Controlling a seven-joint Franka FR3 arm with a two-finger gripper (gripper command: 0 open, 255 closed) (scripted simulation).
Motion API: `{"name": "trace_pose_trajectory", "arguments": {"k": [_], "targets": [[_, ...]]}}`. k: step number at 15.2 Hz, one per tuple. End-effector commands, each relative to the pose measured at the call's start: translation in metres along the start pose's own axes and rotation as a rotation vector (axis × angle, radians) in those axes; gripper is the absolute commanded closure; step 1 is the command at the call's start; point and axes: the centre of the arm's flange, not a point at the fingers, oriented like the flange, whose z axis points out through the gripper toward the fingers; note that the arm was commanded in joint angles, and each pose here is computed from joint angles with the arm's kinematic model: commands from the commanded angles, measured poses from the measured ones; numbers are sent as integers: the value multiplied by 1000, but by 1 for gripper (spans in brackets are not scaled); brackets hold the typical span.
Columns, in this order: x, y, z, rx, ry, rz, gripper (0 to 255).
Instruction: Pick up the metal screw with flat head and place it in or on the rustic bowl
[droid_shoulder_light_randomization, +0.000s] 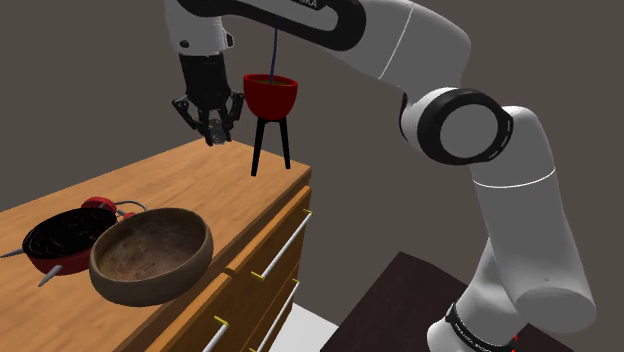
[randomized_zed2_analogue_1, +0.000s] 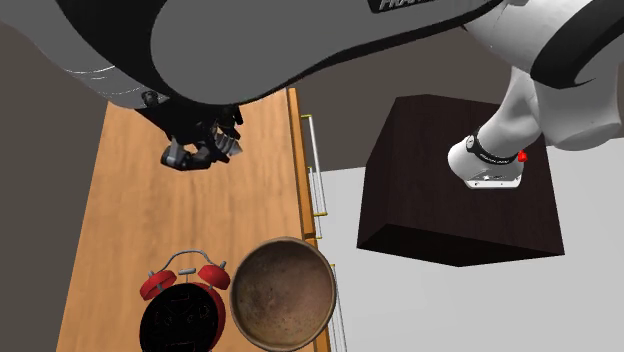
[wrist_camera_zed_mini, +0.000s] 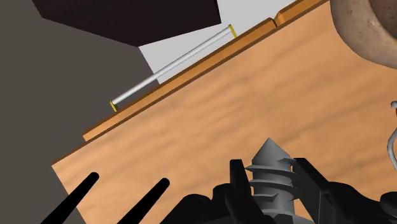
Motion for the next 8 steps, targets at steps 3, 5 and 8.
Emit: {"name": "trace_pose_trajectory", "arguments": {"k": [3,5,8], "targets": [[-38,-40,-1,0,0,1,255],[-56,-59,-1,0,0,1,255],[-84,-88,-2,0,0,1,255]]}}
